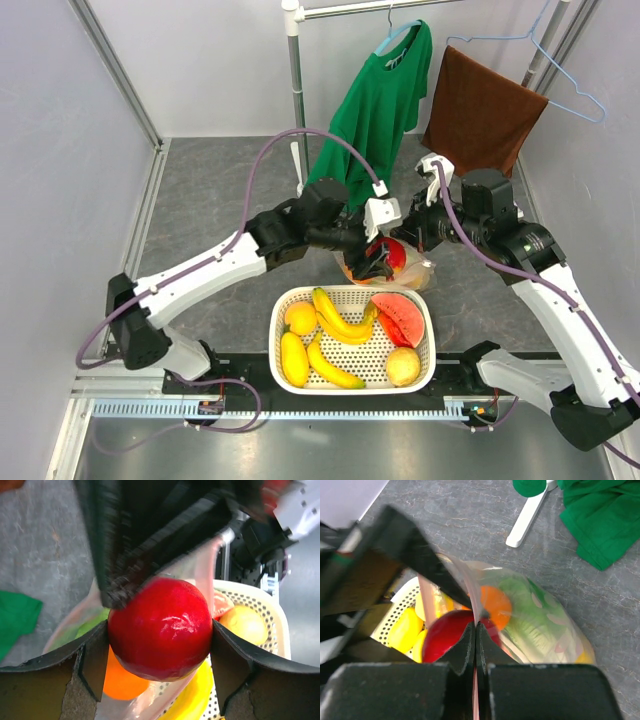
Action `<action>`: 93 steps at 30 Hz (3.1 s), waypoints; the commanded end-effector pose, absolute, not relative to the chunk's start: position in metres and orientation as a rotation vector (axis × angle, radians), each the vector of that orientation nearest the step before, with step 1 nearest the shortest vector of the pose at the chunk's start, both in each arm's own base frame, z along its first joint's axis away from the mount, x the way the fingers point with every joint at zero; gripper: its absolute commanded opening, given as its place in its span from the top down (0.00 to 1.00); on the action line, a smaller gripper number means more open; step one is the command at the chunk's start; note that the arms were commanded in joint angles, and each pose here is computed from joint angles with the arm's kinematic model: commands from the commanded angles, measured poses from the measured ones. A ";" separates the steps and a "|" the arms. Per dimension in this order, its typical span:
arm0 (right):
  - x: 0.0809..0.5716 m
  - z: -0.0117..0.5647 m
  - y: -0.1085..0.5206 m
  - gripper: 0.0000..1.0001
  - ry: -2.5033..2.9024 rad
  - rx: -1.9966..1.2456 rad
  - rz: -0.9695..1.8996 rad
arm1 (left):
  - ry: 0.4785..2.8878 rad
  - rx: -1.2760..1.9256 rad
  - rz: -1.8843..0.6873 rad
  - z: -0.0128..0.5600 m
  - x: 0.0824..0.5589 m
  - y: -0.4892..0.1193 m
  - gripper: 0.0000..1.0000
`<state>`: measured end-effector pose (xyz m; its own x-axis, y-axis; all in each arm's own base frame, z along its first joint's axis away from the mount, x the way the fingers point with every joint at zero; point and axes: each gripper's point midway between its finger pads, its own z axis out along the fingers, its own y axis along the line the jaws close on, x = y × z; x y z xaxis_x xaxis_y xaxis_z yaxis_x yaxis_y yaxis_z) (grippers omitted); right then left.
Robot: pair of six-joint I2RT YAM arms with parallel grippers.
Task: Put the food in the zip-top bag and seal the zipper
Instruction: Place the fake fruit in the zipper food storage bag, then pick up the fake fruit from the bin.
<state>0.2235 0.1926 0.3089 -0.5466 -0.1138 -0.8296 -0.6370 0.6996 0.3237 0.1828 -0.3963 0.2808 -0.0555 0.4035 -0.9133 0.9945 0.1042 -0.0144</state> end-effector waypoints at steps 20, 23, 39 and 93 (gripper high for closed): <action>0.229 0.325 0.193 1.00 2.020 -0.543 0.812 | 1.620 0.986 -1.190 0.369 0.165 -0.352 0.00; 0.227 0.329 0.192 1.00 2.005 -0.549 0.819 | 1.622 1.029 -1.129 0.360 0.166 -0.344 0.00; 0.232 0.342 0.187 1.00 1.951 -0.523 0.866 | 1.442 1.463 -0.847 0.296 0.155 -0.321 0.32; 0.250 0.290 0.190 1.00 2.108 -0.537 0.881 | 0.786 2.758 -0.767 0.060 0.030 -0.310 0.51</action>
